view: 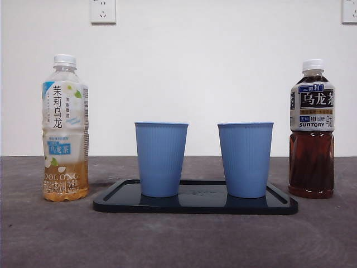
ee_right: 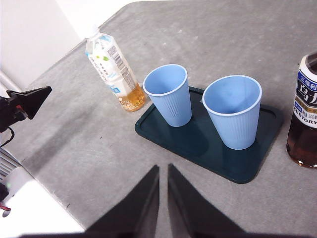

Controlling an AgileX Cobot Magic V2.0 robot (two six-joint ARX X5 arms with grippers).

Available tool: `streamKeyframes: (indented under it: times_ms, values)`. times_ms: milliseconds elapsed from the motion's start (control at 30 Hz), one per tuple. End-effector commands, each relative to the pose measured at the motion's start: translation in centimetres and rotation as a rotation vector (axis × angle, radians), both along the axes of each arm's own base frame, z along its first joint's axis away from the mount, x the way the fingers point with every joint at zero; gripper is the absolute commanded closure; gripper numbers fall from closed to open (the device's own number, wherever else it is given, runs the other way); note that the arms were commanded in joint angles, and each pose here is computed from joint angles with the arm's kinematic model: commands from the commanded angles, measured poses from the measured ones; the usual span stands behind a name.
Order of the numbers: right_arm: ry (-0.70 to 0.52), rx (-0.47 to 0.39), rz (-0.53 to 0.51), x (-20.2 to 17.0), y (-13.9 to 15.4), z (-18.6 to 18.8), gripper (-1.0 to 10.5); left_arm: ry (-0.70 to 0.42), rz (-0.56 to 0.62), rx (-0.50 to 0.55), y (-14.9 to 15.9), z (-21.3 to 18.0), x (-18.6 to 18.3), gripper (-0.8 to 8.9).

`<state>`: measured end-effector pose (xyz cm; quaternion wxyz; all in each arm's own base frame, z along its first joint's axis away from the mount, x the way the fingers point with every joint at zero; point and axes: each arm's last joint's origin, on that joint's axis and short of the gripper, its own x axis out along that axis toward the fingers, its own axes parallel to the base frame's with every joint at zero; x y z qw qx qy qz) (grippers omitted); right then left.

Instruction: Pour the drink into the cup

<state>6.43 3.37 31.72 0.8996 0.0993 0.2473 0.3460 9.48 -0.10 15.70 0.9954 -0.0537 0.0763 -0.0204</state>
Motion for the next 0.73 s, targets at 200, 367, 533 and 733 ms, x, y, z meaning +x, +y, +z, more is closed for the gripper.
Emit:
streamKeyframes:
  times_ms: [200, 367, 533, 733]
  values:
    - [-0.024, 0.002, 0.009, -0.04, 0.02, 0.43, 9.2, 0.027, 0.003, 0.002, 0.01, -0.75, 0.08, 7.87]
    - [-0.024, 0.001, 0.009, -0.04, 0.02, 0.43, 9.2, 0.027, 0.003, 0.002, 0.01, -0.75, 0.08, 7.87]
    - [-0.024, 0.001, 0.009, -0.04, 0.02, 0.43, 9.2, 0.027, 0.003, 0.002, 0.01, -0.75, 0.08, 7.87]
    - [-0.047, 0.007, -0.012, -0.34, -0.22, 0.53, 9.2, 0.027, 0.003, 0.002, 0.01, -0.75, 0.08, 7.87]
